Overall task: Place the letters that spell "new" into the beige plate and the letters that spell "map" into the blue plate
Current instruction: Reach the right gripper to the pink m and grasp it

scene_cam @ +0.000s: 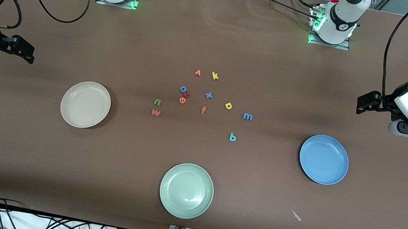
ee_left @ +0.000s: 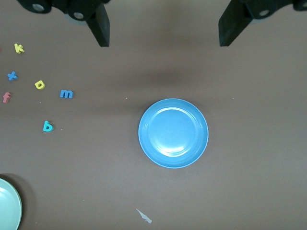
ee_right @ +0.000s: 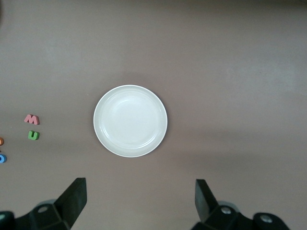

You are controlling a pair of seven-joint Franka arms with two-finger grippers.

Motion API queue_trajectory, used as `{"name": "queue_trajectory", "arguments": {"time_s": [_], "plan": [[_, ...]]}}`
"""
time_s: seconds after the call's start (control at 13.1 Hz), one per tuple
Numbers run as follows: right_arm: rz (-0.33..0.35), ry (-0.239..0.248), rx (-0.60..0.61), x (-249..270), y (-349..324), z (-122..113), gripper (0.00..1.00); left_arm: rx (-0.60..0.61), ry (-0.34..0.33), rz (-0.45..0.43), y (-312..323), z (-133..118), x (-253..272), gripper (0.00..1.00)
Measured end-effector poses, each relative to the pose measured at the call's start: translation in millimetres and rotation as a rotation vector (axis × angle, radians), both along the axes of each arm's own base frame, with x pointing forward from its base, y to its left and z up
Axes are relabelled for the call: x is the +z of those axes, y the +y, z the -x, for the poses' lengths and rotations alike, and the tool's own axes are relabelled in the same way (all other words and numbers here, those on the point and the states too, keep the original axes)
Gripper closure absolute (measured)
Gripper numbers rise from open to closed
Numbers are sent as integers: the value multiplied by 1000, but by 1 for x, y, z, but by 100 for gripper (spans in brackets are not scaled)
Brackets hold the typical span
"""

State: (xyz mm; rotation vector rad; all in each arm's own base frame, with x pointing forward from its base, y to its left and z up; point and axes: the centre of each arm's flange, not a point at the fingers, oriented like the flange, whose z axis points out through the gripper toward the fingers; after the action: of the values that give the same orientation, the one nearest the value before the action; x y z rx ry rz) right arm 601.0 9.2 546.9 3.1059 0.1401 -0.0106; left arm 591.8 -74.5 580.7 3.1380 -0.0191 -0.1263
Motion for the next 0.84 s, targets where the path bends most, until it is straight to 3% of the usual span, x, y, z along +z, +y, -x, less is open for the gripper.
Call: {"name": "queue_trajectory", "arguments": {"time_s": [0.38, 0.61, 0.84], "plan": [[0, 20, 50, -14, 30, -4, 0, 15, 0, -1, -2, 0, 0, 0], [-17, 62, 91, -41, 66, -9, 0, 17, 0, -2, -3, 0, 0, 0], [-54, 38, 61, -82, 101, -27, 0, 24, 0, -3, -1, 0, 0, 0]]}}
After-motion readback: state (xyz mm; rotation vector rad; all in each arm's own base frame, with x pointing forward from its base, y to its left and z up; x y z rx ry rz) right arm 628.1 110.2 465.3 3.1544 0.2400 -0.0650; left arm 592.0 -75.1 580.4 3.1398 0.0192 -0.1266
